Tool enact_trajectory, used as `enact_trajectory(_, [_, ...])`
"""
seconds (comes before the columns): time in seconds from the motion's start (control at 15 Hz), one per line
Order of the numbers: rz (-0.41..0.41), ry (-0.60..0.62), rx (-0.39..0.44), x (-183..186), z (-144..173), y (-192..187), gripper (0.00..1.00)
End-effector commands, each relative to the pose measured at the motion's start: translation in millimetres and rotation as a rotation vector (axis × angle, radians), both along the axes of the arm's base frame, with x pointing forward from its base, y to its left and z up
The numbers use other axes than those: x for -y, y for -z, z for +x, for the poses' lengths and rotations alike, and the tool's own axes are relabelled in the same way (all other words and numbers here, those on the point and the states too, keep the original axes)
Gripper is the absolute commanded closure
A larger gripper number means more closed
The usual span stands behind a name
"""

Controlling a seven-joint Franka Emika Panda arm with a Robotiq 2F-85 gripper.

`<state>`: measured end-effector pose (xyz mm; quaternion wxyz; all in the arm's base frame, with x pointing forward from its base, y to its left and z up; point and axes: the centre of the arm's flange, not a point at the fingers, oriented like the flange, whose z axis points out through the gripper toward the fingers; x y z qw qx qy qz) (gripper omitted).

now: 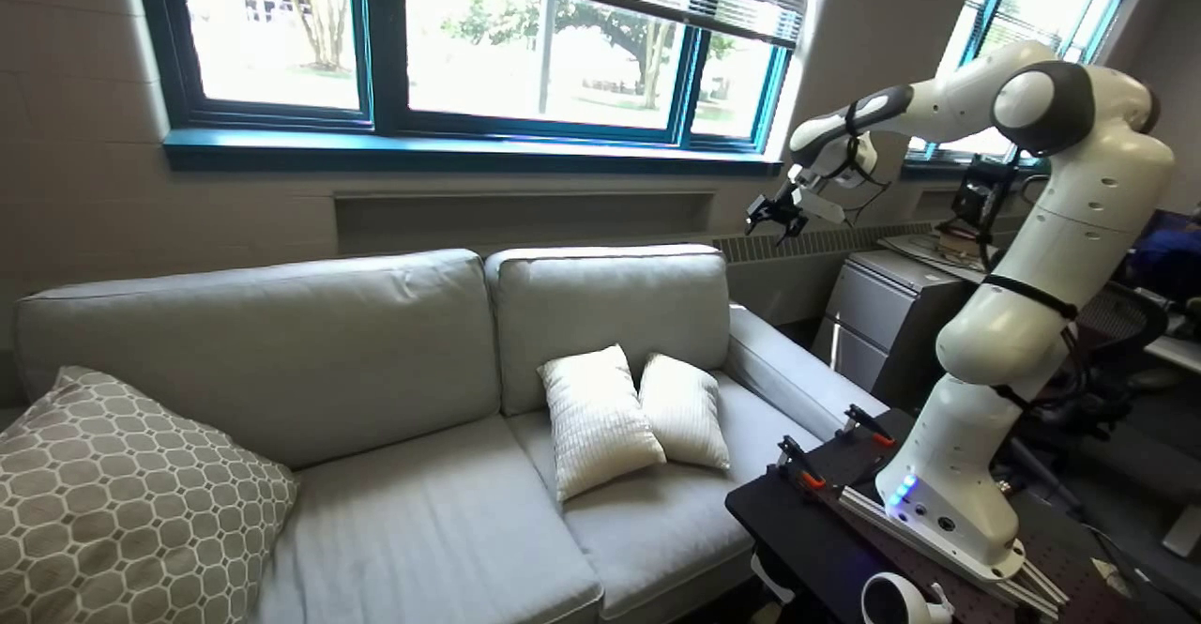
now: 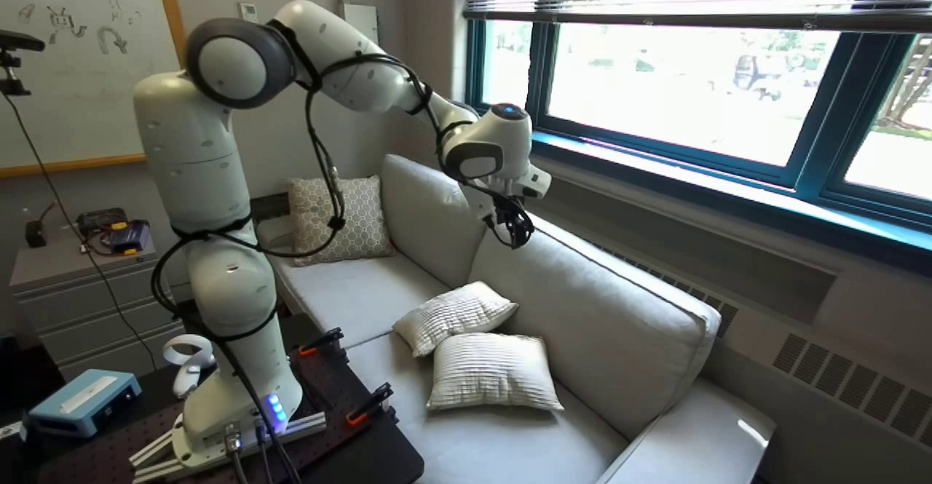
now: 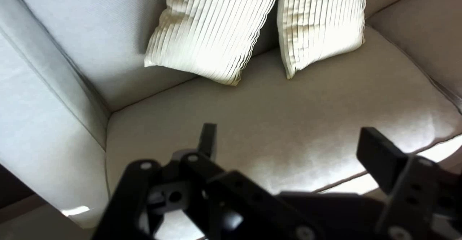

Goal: Arrange the small pillows on the right side of the sofa

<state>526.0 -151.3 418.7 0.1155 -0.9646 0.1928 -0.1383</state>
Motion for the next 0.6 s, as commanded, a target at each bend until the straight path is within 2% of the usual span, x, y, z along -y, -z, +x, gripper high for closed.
enact_trajectory(0.0, [0.042, 0.0, -0.077, 3.7, 86.9, 20.5, 0.0])
enact_trajectory(0.2, [0.036, -0.021, -0.188, -3.9, 134.1, 54.4, 0.0])
enact_trajectory(0.33, [0.043, -0.069, -0.263, -15.8, 147.5, 64.6, 0.0])
enact_trajectory(0.4, [0.038, -0.052, -0.21, -19.2, 104.5, 72.8, 0.0])
enact_trajectory(0.53, [0.042, -0.071, -0.245, -23.0, 121.3, 81.3, 0.0])
